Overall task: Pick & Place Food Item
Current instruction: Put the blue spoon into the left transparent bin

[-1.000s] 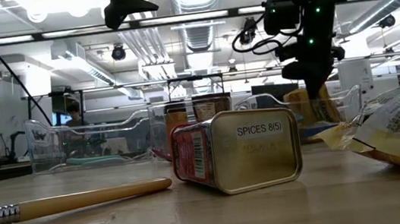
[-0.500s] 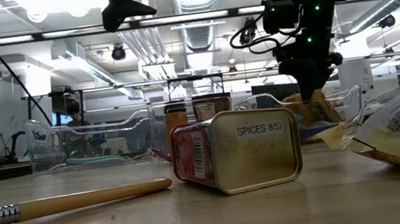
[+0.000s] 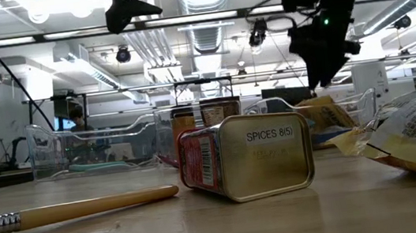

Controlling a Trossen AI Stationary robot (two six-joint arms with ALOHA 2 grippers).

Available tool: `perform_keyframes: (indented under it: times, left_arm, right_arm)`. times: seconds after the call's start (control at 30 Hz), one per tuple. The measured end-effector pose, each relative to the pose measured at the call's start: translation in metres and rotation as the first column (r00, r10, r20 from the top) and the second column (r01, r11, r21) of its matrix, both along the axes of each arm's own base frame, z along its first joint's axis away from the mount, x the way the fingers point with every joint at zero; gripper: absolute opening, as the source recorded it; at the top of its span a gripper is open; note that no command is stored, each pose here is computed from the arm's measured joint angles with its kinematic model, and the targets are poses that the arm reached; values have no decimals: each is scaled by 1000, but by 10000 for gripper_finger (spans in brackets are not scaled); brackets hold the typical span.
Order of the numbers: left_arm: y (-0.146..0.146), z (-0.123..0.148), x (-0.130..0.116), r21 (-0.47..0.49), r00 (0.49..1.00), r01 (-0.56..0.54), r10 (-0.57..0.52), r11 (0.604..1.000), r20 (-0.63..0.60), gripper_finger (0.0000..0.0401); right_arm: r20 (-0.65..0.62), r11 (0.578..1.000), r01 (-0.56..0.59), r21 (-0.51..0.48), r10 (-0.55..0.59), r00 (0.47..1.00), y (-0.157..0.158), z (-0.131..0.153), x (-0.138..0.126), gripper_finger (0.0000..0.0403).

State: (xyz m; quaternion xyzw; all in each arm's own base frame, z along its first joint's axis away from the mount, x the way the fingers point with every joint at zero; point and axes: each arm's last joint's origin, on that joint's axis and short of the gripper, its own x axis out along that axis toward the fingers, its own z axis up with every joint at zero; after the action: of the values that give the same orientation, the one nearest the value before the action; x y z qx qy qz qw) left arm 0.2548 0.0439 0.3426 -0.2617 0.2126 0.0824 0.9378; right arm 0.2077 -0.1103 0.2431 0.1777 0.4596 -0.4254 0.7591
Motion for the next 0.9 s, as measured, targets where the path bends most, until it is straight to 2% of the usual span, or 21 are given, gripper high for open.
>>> perform_keyframes:
  times: [0.13,0.37,0.57,0.7,0.77,0.9]
  left_arm:
    - [-1,0,0,-22,999,42,-42,999,3,278]
    - [-2,-1,0,-28,999,53,-53,998,-5,278]
    - [-3,-12,-7,6,988,83,-82,997,-135,278]
    - [-3,-18,-9,2,979,79,-78,997,-188,278]
    - [-4,-21,-7,37,975,102,-93,994,-200,278]
    - [-10,-33,6,93,957,169,-141,981,-252,278]
  right_arm:
    - [104,999,-50,10,49,993,10,18,-9,215]
    - [184,965,-260,-12,258,949,44,35,-10,215]
    - [252,919,-391,-55,391,885,72,43,-2,215]
    - [301,894,-440,-84,443,844,85,47,4,215]
    - [316,888,-450,-95,456,832,88,48,6,215]
    - [349,899,-428,-91,431,832,89,53,7,215]
